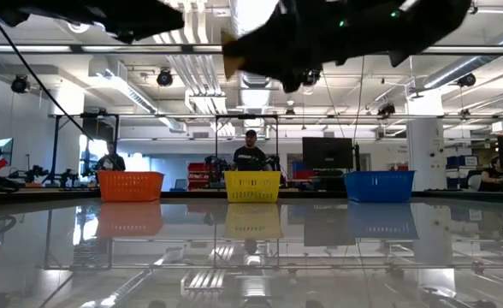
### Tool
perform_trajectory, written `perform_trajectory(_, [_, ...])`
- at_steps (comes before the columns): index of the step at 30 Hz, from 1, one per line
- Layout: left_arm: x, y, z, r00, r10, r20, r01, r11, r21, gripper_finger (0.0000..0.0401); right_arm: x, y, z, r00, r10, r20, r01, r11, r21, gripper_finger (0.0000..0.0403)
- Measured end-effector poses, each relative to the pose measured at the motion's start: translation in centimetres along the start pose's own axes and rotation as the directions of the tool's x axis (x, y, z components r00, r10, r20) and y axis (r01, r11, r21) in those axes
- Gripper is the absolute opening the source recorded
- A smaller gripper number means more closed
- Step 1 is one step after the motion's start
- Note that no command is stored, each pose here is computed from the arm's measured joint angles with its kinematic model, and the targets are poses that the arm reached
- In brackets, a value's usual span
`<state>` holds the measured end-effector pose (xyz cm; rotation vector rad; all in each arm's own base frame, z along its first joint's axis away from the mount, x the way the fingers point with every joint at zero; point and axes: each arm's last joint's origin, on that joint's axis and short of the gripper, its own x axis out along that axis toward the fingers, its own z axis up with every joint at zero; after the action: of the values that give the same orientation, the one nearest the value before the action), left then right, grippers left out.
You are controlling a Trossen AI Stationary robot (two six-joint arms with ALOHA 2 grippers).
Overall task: Sort & place blocks by color
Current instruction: Put the yellow block into the orange bin
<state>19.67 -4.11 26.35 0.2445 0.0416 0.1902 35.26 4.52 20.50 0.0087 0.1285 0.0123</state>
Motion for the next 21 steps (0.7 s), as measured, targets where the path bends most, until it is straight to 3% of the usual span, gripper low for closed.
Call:
perform_trajectory(3, [-0.2, -0.9, 0.2, 0.975, -0.216, 0.052, 0.219, 0.973, -0.071, 0.0196, -0.4, 1.4, -0.3, 0.997, 0.002, 0.080, -0.003, 1.000, 0.007, 0.0121])
perform_trajectory(5, [-0.3, -1.3, 0.2, 0.964, -0.258, 0.064, 0.265, 0.953, -0.144, 0.0196, -0.4, 2.0, -0.6, 0.997, -0.001, 0.078, 0.000, 1.000, 0.007, 0.0121])
perform_trajectory(10, [0.6, -2.7, 0.4, 0.954, -0.263, 0.144, 0.292, 0.925, -0.243, 0.0196, 0.1, 2.9, -1.1, 0.998, 0.019, 0.067, -0.020, 1.000, 0.003, 0.0121])
perform_trajectory(16, [3.1, -5.4, -1.2, 0.944, -0.261, 0.201, 0.307, 0.917, -0.253, 0.0196, 0.6, 3.1, -0.8, 0.996, 0.037, 0.079, -0.036, 0.999, -0.020, 0.0121])
perform_trajectory(21, [5.0, -6.3, -2.7, 0.981, -0.094, 0.172, 0.137, 0.957, -0.257, 0.0196, 0.6, 3.3, -0.8, 0.995, 0.064, 0.079, -0.062, 0.998, -0.025, 0.0121])
